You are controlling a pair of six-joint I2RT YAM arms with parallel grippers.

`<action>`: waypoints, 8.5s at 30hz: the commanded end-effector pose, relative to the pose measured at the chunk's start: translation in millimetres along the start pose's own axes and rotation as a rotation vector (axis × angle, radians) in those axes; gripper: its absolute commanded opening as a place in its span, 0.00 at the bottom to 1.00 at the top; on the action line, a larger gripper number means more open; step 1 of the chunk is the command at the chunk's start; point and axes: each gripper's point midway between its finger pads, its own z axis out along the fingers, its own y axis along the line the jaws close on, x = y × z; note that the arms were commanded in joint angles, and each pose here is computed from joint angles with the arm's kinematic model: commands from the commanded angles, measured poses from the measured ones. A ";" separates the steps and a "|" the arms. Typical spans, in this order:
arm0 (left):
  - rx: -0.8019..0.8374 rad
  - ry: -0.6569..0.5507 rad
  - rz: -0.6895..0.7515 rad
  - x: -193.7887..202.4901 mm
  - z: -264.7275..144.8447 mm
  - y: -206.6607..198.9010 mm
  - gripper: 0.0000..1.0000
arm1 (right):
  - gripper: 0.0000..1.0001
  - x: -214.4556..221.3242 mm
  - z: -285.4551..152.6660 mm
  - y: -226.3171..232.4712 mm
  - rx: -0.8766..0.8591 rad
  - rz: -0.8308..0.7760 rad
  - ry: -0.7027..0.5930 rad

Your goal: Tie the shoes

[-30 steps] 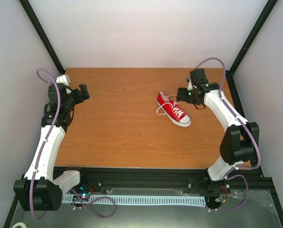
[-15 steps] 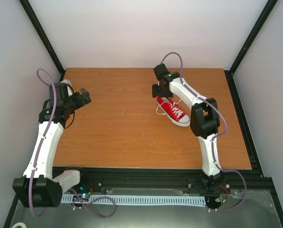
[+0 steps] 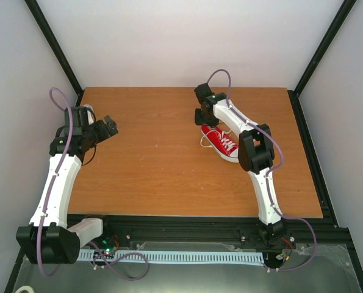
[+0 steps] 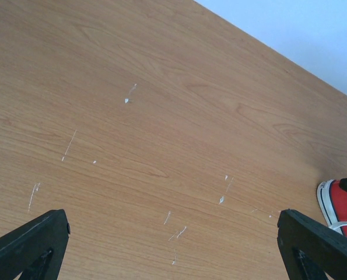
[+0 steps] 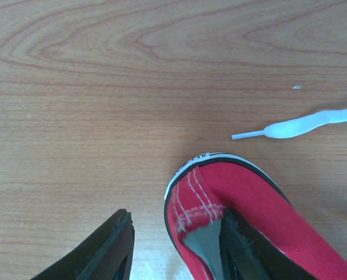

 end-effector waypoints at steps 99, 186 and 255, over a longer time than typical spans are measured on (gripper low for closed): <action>0.765 1.106 0.349 307.4 48.1 -147.1 0.97 | 0.51 105.6 -18.7 -69.9 -0.055 -0.069 0.015; 0.259 0.272 0.247 79.9 -4.9 -94.0 1.00 | 0.24 70.2 73.5 78.0 -0.067 -0.336 0.155; 0.963 0.257 0.372 169.2 86.3 -266.5 0.95 | 0.03 21.1 -233.5 80.9 -0.724 0.069 -0.266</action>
